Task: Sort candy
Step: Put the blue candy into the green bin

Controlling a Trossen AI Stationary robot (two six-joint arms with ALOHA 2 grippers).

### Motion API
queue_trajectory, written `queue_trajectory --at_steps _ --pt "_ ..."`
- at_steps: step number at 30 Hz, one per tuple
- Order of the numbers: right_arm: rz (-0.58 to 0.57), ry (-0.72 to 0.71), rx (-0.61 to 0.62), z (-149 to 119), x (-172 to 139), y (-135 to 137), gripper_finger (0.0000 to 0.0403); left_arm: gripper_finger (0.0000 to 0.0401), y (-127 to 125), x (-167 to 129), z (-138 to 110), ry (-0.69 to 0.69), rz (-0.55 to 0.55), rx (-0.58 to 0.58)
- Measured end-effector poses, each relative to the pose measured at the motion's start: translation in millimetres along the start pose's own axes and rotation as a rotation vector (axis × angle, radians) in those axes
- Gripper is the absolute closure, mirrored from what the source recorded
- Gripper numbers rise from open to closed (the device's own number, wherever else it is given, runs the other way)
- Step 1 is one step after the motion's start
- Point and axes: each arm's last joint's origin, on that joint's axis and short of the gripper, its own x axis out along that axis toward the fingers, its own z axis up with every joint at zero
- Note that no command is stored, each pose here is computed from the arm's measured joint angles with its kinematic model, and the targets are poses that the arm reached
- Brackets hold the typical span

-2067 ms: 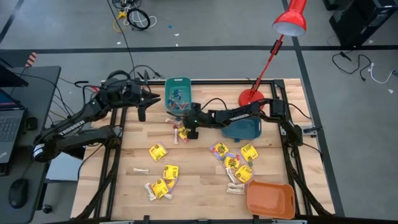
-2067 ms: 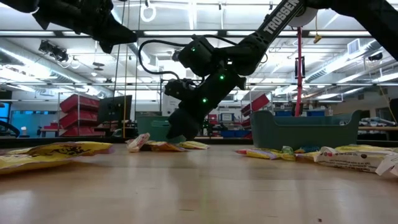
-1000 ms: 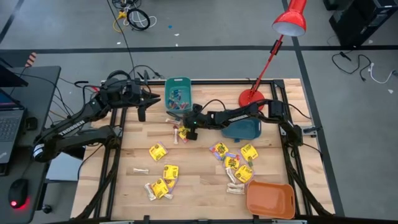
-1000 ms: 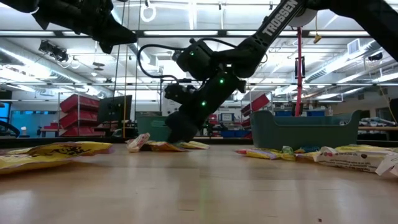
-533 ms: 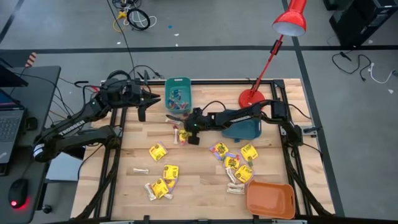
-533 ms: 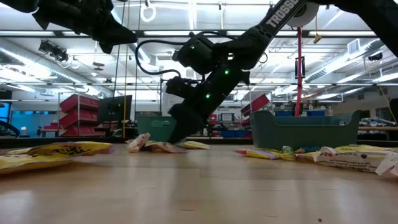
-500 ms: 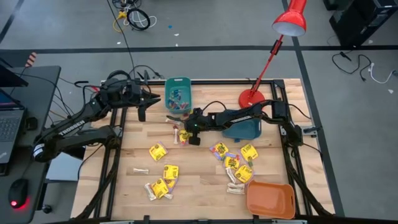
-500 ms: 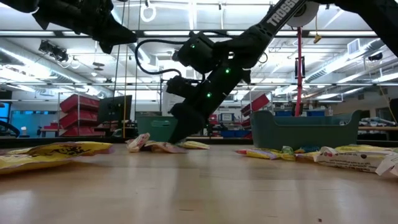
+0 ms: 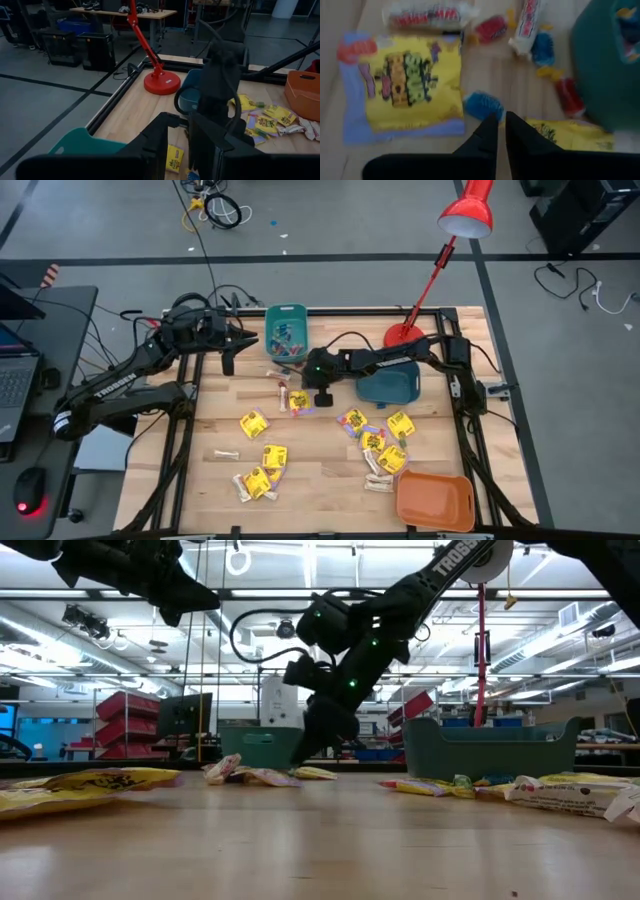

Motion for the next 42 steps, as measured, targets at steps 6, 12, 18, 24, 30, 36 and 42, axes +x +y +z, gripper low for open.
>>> queue_trajectory --at_steps 6,12,18,24,30,36,42 --pt "0.025 -0.045 -0.061 2 0 -5 0.0323 0.032 0 0 0 0.0 0.0 0.0" --pt "0.011 -0.065 -0.116 4 0 -6 0.0274 0.032 0 0 0 0.0 0.0 0.0" --pt "0.018 -0.069 -0.145 4 0 -5 0.0254 0.032 0 0 0 0.0 0.0 0.0" --pt "0.031 -0.055 -0.188 0 7 -3 0.0256 0.032 0 0 0 0.0 -0.001 0.0" --pt "0.035 -0.047 -0.209 -5 17 -1 0.0256 0.032 0 0 -1 0.01 -0.006 -0.004" --pt "0.035 -0.048 -0.225 -5 17 -1 0.0257 0.032 -1 0 -2 0.02 -0.013 -0.004" --pt "0.04 -0.053 -0.216 -4 17 -1 0.026 0.032 -1 0 -2 0.021 -0.014 -0.004"
